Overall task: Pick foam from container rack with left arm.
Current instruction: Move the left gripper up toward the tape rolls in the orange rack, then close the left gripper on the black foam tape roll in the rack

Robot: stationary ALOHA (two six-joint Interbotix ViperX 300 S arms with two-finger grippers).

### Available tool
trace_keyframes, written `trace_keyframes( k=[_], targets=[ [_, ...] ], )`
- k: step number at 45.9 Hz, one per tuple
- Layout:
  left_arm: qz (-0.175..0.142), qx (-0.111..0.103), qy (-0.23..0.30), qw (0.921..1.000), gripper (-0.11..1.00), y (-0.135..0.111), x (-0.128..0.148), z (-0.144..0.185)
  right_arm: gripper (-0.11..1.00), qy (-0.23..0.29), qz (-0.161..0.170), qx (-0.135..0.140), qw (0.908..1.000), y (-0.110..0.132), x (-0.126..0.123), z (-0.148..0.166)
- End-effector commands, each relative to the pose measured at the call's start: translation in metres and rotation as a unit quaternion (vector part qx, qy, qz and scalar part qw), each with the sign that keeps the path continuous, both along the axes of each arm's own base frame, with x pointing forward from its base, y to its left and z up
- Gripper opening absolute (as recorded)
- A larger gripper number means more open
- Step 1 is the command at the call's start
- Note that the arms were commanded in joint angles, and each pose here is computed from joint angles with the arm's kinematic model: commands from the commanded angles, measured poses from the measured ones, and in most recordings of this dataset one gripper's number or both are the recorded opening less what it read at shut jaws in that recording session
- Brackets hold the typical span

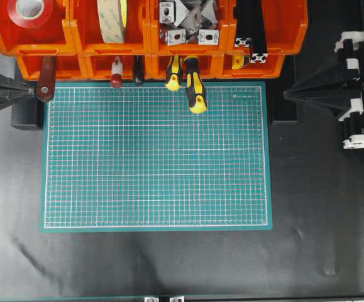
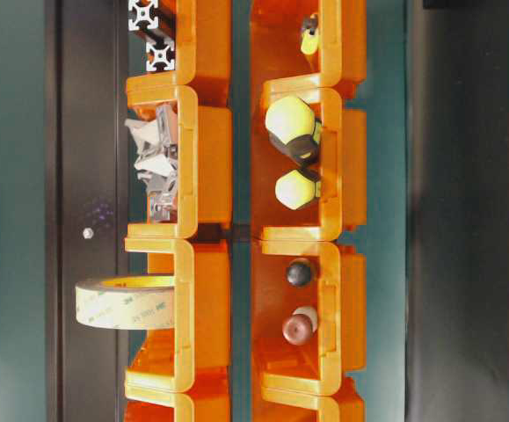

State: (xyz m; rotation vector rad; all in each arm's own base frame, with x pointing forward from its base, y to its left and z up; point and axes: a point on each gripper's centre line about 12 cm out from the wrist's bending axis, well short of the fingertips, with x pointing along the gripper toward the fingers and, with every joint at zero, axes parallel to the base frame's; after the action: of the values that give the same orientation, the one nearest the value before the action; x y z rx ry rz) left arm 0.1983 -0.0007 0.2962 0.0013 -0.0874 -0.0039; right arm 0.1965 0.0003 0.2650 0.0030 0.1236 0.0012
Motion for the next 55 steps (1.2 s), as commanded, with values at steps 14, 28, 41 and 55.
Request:
trace_keyframes(
  k=[14,28,41,55],
  targets=[
    [-0.006,-0.114,0.010,0.9934,0.00,0.001,0.002,0.074,0.00,-0.029,0.000,0.012,0.9995,0.000,0.003,0.016],
    [0.044,-0.377,0.046,0.9240,0.00,0.021,0.011,0.135,0.00,-0.031,0.000,0.012,0.9995,0.000,0.002,0.017],
    [0.084,-0.438,0.051,0.8936,0.00,0.037,0.021,0.162,0.00,-0.028,0.000,0.011,0.9995,0.000,0.002,0.016],
    [0.123,-0.480,0.092,0.8636,0.23,0.044,0.031,0.147,0.00,-0.027,0.001,0.011,0.9996,0.001,0.002,0.016]
  ],
)
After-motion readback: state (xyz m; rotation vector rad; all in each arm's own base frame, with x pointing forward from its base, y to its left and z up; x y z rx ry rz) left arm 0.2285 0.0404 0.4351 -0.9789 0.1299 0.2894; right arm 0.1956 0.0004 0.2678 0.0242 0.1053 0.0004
